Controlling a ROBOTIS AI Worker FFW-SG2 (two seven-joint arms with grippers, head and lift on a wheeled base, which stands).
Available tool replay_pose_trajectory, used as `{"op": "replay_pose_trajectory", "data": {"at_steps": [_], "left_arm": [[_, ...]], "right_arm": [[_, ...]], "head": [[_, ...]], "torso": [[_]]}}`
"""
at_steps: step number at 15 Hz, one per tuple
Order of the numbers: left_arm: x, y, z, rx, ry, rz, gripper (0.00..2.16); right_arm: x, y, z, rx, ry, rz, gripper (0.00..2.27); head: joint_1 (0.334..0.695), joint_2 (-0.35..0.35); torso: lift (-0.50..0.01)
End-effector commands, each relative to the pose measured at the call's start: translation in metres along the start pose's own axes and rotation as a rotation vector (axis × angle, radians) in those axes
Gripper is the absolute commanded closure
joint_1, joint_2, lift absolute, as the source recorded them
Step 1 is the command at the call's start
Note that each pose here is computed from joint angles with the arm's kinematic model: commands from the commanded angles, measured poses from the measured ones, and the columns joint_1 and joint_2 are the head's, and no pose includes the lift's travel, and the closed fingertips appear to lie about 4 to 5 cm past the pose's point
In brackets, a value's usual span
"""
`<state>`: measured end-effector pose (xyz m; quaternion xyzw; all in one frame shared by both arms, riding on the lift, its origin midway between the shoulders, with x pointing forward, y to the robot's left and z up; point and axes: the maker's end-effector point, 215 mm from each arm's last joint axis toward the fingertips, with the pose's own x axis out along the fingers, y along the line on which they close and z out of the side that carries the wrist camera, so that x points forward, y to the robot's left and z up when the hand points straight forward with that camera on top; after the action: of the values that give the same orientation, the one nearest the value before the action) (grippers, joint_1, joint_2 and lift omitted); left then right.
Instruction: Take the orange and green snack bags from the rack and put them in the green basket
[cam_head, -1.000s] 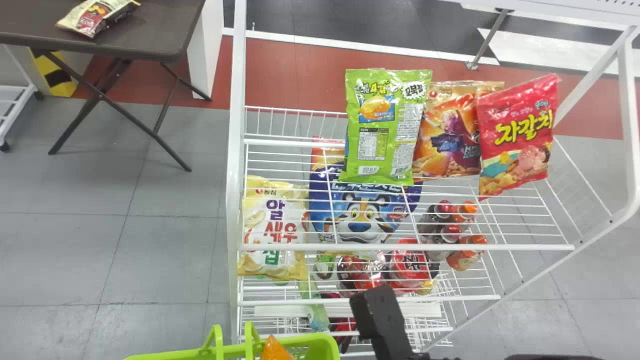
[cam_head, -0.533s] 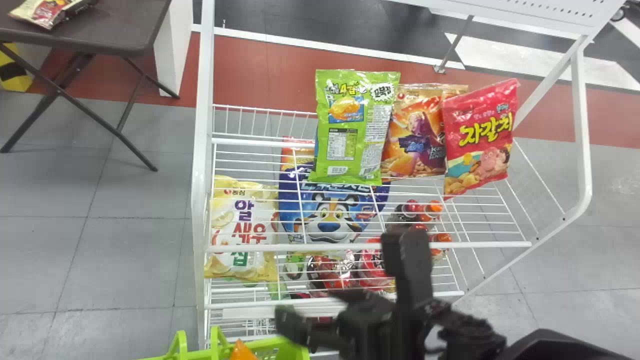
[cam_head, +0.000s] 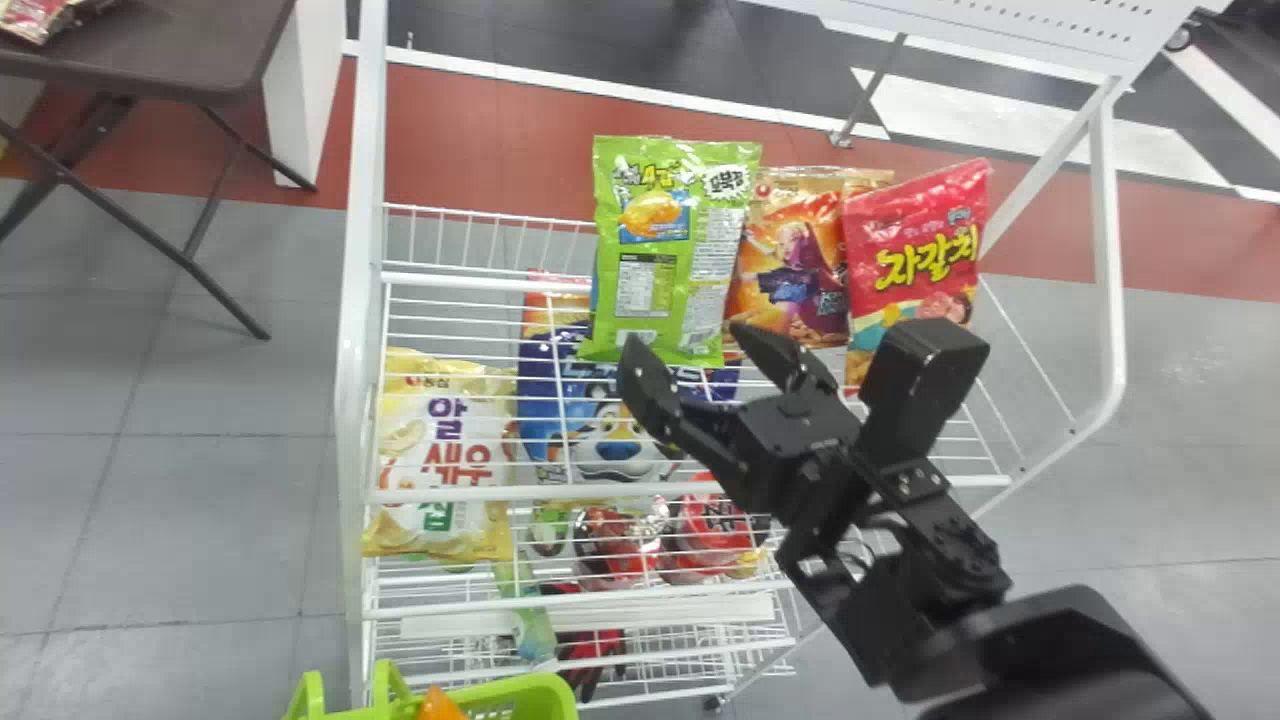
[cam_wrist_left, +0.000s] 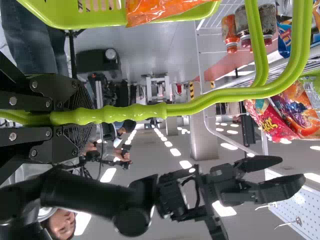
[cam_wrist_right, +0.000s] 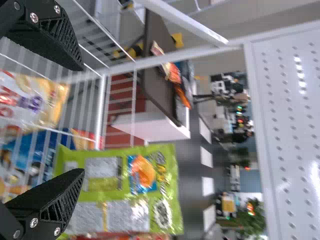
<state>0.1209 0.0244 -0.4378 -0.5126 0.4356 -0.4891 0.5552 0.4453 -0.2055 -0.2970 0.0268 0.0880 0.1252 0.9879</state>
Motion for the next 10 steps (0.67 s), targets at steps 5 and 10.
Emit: {"op": "replay_pose_trajectory", "data": {"at_steps": [5, 10], "left_arm": [[-0.001, 0.000, -0.005, -0.008, 0.001, 0.004, 2.02], [-0.003, -0.004, -0.006, -0.006, -0.001, -0.013, 2.02]], "right_arm": [[0.045, -0.049, -0.017, -0.007, -0.037, -0.043, 0.09], [0.074, -0.060, -0.031, 0.013, -0.028, -0.056, 0.10]], "head": [[0.695, -0.350], [0.695, -0.350]], "torso": [[0.000], [0.000]]}}
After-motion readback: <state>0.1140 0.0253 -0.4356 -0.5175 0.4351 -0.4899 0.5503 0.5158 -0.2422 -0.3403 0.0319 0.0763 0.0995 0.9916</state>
